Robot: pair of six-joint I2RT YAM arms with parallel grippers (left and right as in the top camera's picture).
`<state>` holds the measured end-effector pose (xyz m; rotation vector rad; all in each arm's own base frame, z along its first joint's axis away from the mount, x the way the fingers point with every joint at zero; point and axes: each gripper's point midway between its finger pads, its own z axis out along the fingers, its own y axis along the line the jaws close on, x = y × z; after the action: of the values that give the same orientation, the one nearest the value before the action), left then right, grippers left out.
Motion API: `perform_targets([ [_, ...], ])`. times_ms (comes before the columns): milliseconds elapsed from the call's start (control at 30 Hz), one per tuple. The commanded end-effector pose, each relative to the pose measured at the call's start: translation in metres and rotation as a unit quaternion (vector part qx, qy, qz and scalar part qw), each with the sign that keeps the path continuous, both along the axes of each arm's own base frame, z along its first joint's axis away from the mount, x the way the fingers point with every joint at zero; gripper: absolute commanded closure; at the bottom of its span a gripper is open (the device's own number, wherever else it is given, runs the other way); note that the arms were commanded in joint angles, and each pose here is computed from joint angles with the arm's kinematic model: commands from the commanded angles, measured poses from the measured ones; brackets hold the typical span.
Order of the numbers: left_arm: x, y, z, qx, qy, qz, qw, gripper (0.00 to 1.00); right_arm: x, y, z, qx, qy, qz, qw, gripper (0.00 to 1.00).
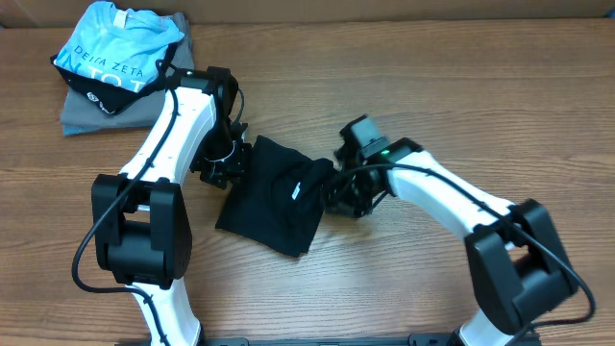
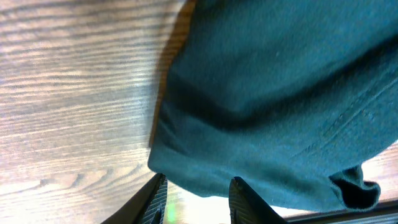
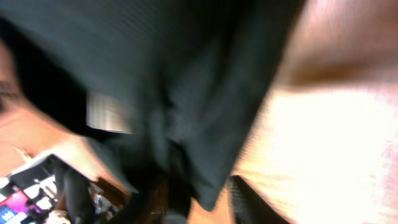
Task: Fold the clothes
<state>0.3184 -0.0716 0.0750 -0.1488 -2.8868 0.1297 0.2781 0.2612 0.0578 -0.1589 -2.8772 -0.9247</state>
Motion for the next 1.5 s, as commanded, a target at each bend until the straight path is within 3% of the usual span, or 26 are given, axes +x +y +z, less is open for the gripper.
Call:
perform_targets([
  [0, 0.01, 0.002, 0.006, -0.007, -0.022, -0.005, 1.0, 0.63, 0.033, 0.006, 0.031, 0.045, -0.08, -0.008, 0.996, 0.55],
  [267, 0.012, -0.011, 0.006, -0.041, -0.024, 0.001, 0.999, 0.61, 0.072, -0.008, 0.011, -0.013, -0.114, -0.097, 0.989, 0.53],
  [400, 0.007, -0.01, 0.002, -0.039, -0.015, 0.001, 0.999, 0.62, 0.081, -0.004, 0.016, -0.001, -0.136, -0.098, 0.986, 0.75],
  [500, -0.003, -0.009, -0.006, -0.037, 0.001, 0.002, 0.999, 0.62, 0.081, -0.02, 0.005, -0.049, -0.134, -0.114, 0.983, 0.87],
  [600, -0.013, -0.008, -0.018, -0.035, 0.017, 0.002, 0.999, 0.62, 0.073, -0.034, -0.004, -0.082, -0.115, -0.123, 0.982, 0.96],
  [733, -0.024, -0.007, -0.029, -0.037, 0.033, 0.004, 0.999, 0.62, 0.068, -0.048, -0.01, -0.1, -0.082, -0.15, 0.98, 0.96],
  [800, -0.027, -0.011, -0.032, -0.047, 0.036, 0.007, 0.998, 0.62, 0.07, -0.05, -0.009, -0.1, -0.086, -0.15, 0.98, 0.92],
  [1000, -0.026, -0.013, -0.035, -0.054, 0.034, 0.006, 0.998, 0.59, 0.086, -0.058, -0.006, -0.11, -0.149, -0.1, 0.978, 0.63],
  [1133, -0.031, -0.01, -0.034, -0.053, 0.04, -0.017, 0.998, 0.54, 0.072, -0.026, 0.02, -0.01, -0.154, -0.018, 0.988, 0.64],
  [1267, -0.031, 0.0, -0.035, -0.024, 0.04, -0.023, 0.999, 0.56, 0.038, 0.005, 0.047, 0.098, -0.1, 0.028, 0.99, 0.63],
  [1367, -0.029, 0.002, -0.036, -0.019, 0.036, -0.023, 0.999, 0.6, 0.018, 0.012, 0.043, 0.098, -0.056, 0.034, 0.993, 0.55],
  [1467, -0.028, 0.001, -0.037, -0.019, 0.034, -0.017, 0.999, 0.72, 0.007, 0.015, 0.027, 0.053, -0.034, 0.025, 0.998, 0.49],
])
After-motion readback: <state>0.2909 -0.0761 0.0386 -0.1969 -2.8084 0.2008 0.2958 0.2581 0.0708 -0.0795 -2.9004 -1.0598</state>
